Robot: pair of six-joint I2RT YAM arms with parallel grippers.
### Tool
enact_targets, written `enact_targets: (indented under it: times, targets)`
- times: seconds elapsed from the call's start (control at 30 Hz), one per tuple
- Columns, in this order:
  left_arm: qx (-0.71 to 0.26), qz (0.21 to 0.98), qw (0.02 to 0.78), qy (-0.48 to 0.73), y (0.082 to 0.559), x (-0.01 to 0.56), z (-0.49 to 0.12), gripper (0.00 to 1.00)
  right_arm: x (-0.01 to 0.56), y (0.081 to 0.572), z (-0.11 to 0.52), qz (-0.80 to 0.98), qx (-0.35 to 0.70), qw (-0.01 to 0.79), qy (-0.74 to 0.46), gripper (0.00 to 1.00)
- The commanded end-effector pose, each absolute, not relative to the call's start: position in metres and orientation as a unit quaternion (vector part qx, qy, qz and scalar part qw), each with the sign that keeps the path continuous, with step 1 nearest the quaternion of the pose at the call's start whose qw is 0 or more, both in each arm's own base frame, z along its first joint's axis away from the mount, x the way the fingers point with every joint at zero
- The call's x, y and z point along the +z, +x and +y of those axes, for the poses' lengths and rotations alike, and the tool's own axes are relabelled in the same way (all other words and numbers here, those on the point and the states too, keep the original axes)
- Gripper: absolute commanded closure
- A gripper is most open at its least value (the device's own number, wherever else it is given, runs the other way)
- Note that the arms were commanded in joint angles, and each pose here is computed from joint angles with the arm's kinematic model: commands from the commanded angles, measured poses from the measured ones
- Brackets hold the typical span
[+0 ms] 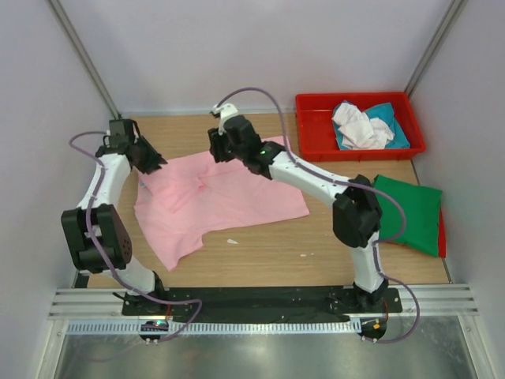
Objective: Fold and stack the t-shirts
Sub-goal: Fold the tshirt
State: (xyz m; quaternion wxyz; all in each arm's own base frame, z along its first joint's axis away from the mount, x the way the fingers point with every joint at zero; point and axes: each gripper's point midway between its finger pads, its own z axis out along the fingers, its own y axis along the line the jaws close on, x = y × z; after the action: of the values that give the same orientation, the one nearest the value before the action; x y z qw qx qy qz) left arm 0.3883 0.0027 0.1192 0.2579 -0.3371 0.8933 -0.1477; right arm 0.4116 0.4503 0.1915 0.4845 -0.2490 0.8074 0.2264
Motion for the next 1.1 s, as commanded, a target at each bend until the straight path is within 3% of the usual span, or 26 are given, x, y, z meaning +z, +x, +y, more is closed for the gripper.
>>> enact_targets:
  times: [0.0, 0.17, 0.33, 0.53, 0.87, 1.07]
  targets:
    - [-0.191, 0.872, 0.34, -0.295, 0.417, 0.194, -0.013, 0.7, 0.235, 0.42, 0.405, 0.818, 0.23, 0.501, -0.164, 0.53]
    - [-0.189, 0.868, 0.361, -0.285, 0.448, 0.197, -0.034, 0.71, 0.218, 0.45, 0.352, 0.834, 0.18, 0.513, -0.094, 0.54]
    - [-0.155, 0.879, 0.32, -0.317, 0.467, 0.147, -0.054, 0.9, 0.19, 0.483, 0.331, 0.846, 0.195, 0.494, -0.05, 0.72]
    - [-0.09, 0.888, 0.277, -0.355, 0.477, 0.1, -0.034, 0.99, 0.15, 0.519, 0.321, 0.856, 0.143, 0.492, -0.062, 0.77]
    - [-0.088, 0.89, 0.22, -0.389, 0.476, 0.066, 0.028, 1.0, 0.08, 0.539, 0.311, 0.891, 0.11, 0.439, -0.039, 0.79]
    - [-0.065, 0.89, 0.189, -0.41, 0.448, 0.053, 0.059, 1.0, 0.055, 0.529, 0.297, 0.91, 0.091, 0.403, -0.024, 0.8]
